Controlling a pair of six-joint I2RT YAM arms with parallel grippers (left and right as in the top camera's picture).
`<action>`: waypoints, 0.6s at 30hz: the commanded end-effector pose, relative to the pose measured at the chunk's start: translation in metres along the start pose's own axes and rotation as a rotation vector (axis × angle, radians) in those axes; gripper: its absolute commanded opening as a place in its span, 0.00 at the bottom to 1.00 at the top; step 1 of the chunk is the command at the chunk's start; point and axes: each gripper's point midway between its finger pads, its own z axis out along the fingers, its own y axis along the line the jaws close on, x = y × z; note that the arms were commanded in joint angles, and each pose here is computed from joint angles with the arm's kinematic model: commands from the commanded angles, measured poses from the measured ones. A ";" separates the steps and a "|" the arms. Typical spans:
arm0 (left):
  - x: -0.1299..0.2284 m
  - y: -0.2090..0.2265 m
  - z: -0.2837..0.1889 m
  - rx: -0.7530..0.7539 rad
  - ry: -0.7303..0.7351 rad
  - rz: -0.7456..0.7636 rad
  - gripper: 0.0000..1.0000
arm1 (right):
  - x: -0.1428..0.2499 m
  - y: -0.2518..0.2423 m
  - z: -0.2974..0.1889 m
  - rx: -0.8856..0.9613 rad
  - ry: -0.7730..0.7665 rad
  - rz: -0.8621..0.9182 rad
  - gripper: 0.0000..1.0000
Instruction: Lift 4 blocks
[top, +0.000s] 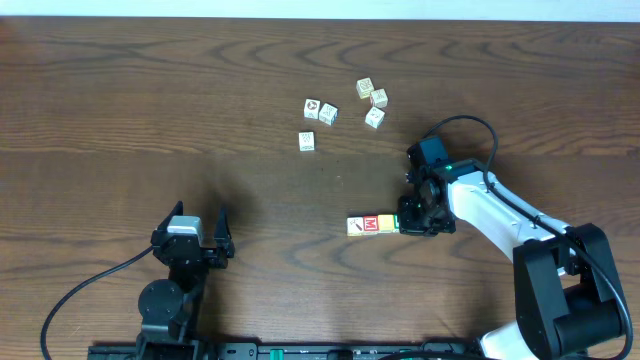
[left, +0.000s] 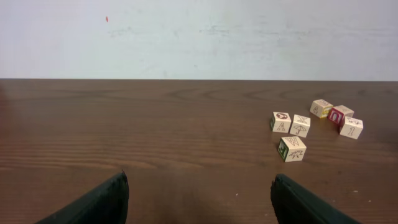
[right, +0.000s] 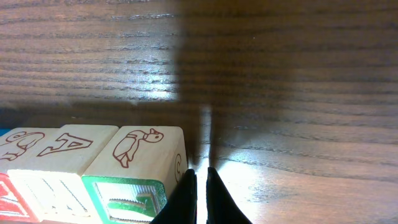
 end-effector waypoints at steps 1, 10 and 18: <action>0.016 0.003 0.000 -0.016 0.051 -0.004 0.73 | 0.005 0.008 0.001 -0.012 0.008 0.001 0.05; 0.016 0.003 0.000 -0.016 0.051 -0.004 0.73 | 0.012 0.025 0.004 -0.005 0.004 -0.048 0.06; 0.016 0.003 0.000 -0.016 0.051 -0.004 0.73 | 0.007 0.019 0.004 0.037 -0.024 -0.033 0.07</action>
